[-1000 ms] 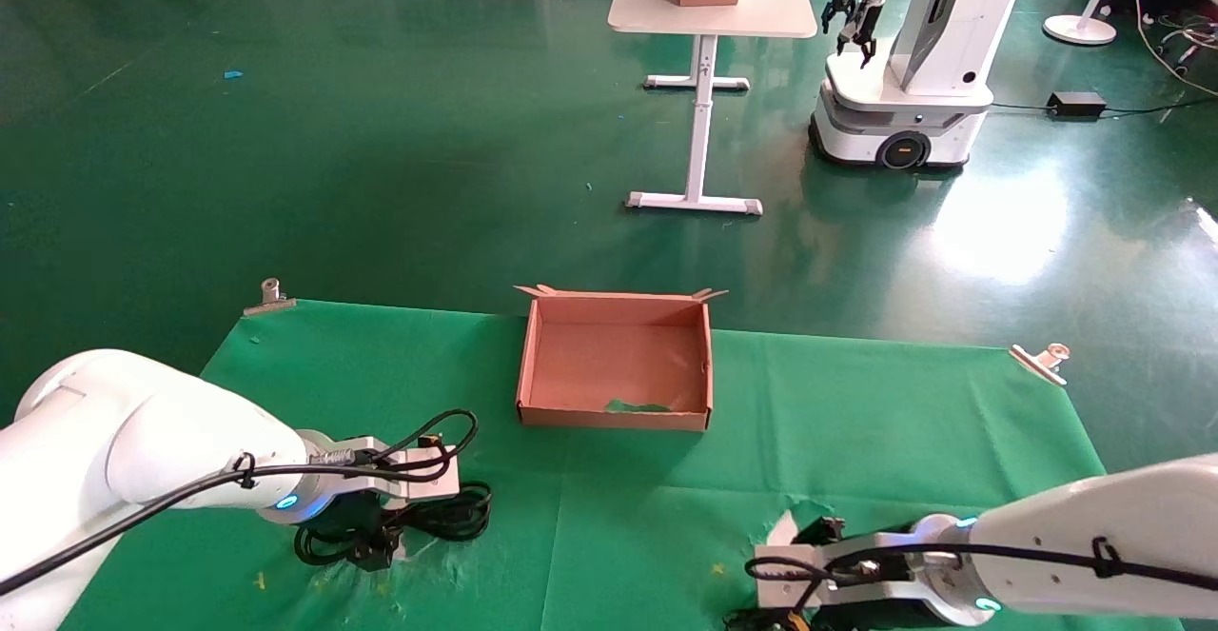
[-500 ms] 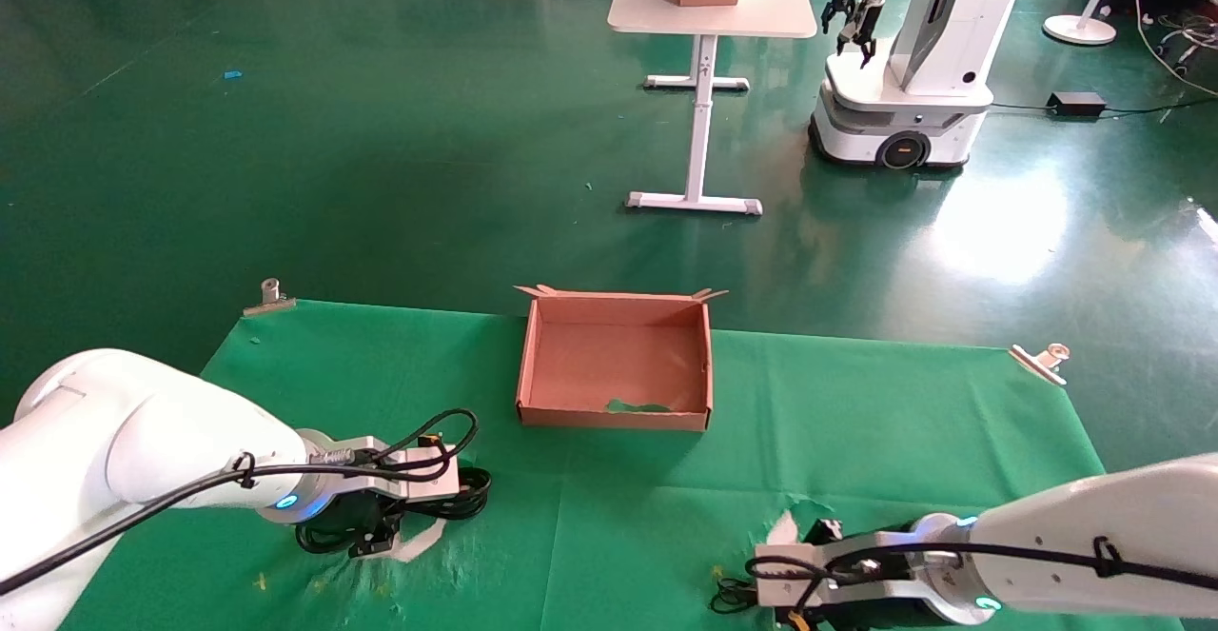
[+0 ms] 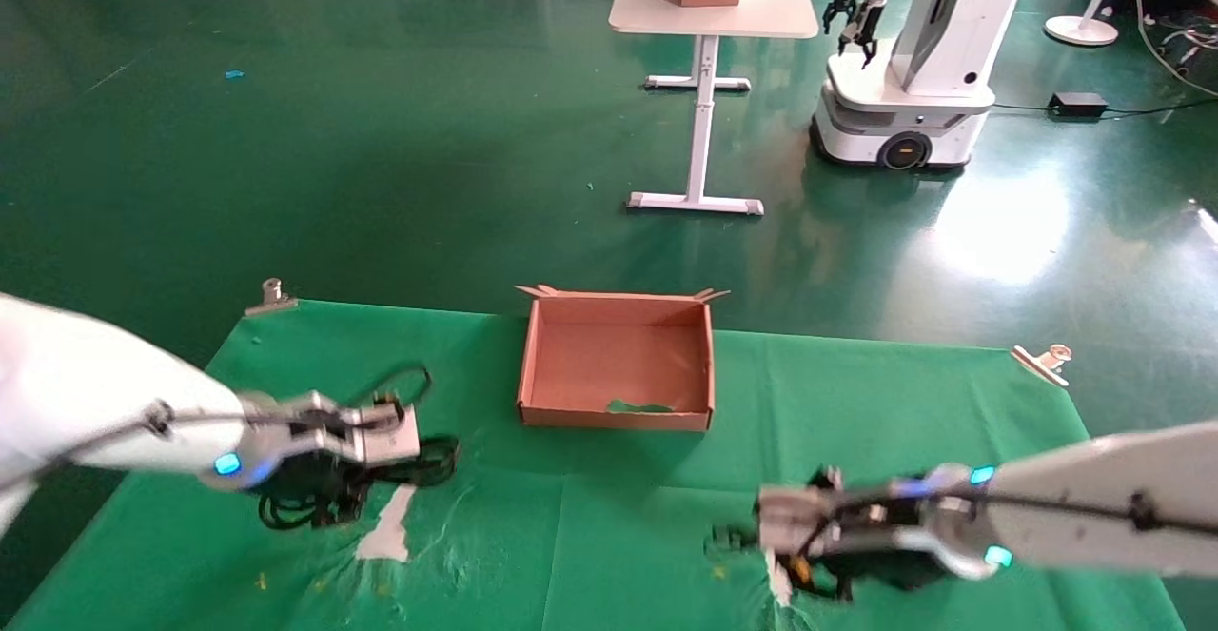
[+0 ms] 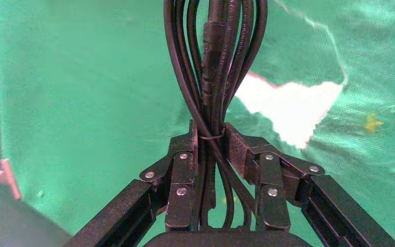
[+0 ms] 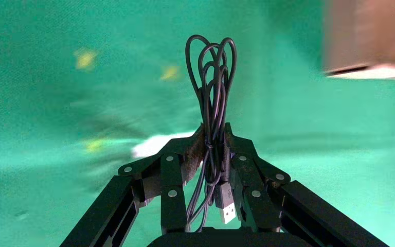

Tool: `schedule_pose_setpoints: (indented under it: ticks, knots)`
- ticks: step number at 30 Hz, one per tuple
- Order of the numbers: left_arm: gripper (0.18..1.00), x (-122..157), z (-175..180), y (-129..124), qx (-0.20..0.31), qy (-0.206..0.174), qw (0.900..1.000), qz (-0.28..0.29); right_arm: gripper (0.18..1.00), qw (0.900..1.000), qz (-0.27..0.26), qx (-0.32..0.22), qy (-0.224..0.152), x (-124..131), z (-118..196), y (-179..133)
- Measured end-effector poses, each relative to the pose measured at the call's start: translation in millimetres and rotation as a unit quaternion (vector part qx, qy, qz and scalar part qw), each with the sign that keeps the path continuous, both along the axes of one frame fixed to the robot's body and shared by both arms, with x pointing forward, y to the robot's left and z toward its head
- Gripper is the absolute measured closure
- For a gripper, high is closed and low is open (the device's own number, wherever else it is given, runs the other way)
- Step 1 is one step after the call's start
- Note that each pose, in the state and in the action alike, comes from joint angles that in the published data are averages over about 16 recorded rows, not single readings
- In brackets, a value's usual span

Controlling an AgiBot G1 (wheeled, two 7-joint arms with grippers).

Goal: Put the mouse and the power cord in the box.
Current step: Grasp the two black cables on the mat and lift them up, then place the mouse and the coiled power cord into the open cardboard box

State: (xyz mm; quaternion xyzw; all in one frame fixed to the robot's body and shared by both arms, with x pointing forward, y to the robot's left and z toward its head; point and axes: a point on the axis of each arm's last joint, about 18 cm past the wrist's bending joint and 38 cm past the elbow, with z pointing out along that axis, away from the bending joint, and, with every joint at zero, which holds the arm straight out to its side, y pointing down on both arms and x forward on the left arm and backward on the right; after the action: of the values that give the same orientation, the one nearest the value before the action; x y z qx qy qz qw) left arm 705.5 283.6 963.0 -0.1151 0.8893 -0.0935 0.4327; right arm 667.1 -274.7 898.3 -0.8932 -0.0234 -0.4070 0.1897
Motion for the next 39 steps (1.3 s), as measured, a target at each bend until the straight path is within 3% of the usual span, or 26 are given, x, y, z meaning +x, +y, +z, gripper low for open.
schedule_pose_setpoints:
  ticks: [5,10,19,28,39]
  knots:
    - [0.907,-1,46,-22,-0.045,-0.038,0.9976,-0.038,0.946,0.999,-0.017,0.036,-0.029,2,37,-15]
    - [0.907,9,77,-63,-0.066,-0.084,0.9905,-0.087,0.946,0.995,-0.04,0.065,-0.058,-1,75,-38]
    - [0.908,40,66,-127,0.0,-0.159,0.9769,-0.142,0.946,0.989,-0.086,0.072,-0.094,-15,112,-86]
    - [0.908,55,33,-145,0.077,-0.196,0.9652,-0.156,0.947,0.986,-0.118,0.05,-0.108,-37,121,-116]
    - [0.875,57,25,-151,0.092,-0.202,0.9637,-0.148,0.947,0.984,-0.113,0.049,-0.125,-52,130,-111]
